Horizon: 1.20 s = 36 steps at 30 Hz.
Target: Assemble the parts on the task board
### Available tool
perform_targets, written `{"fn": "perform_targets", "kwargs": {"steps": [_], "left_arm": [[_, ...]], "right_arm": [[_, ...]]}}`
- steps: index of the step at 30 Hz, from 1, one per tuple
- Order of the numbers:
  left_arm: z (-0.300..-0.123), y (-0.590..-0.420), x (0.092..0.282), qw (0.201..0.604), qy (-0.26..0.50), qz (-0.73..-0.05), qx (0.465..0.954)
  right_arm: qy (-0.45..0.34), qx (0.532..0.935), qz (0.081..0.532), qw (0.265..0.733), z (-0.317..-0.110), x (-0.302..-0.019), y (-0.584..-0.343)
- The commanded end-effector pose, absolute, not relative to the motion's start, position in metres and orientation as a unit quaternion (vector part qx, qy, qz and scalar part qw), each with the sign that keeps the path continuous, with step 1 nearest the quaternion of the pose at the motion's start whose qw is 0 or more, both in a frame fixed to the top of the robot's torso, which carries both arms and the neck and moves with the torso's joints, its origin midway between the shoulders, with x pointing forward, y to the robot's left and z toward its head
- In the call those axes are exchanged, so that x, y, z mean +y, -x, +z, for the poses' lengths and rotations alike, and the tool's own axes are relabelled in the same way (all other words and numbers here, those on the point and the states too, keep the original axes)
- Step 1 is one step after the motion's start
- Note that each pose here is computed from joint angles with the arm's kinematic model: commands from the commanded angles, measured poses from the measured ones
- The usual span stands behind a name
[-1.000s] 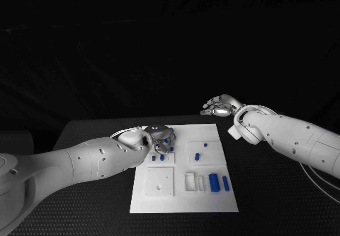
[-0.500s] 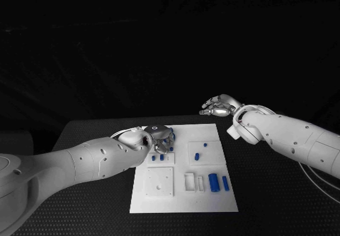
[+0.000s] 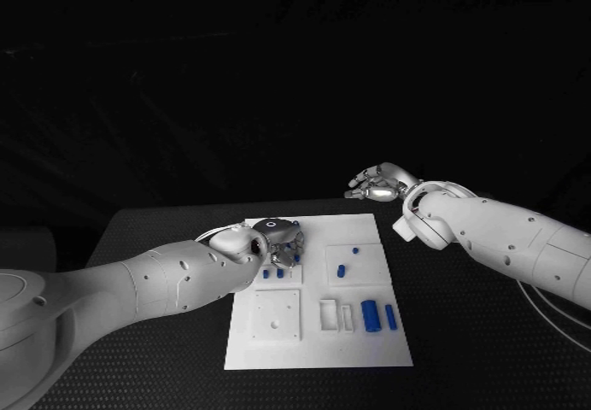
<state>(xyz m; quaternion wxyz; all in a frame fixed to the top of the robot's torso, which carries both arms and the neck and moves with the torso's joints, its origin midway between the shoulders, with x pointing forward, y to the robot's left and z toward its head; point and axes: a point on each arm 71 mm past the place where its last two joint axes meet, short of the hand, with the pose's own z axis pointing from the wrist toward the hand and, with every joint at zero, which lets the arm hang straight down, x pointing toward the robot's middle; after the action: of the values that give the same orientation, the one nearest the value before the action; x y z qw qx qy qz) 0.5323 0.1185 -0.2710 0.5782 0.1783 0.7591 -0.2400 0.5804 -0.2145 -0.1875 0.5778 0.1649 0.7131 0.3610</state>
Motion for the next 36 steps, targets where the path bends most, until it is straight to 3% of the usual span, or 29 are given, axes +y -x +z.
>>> {"fn": "perform_targets", "kwargs": {"steps": [1, 36], "left_arm": [[-0.2728, -0.5318, 0.1167, 0.575, -0.178, -0.240, 0.762], [-0.2790, -0.5333, 0.1105, 0.564, -0.180, -0.233, 0.772]], "right_arm": [[-0.160, 0.713, 0.364, 0.577, -0.1872, -0.2125, -0.5799], [-0.159, 0.715, 0.366, 0.574, -0.1871, -0.2104, -0.5792]]}}
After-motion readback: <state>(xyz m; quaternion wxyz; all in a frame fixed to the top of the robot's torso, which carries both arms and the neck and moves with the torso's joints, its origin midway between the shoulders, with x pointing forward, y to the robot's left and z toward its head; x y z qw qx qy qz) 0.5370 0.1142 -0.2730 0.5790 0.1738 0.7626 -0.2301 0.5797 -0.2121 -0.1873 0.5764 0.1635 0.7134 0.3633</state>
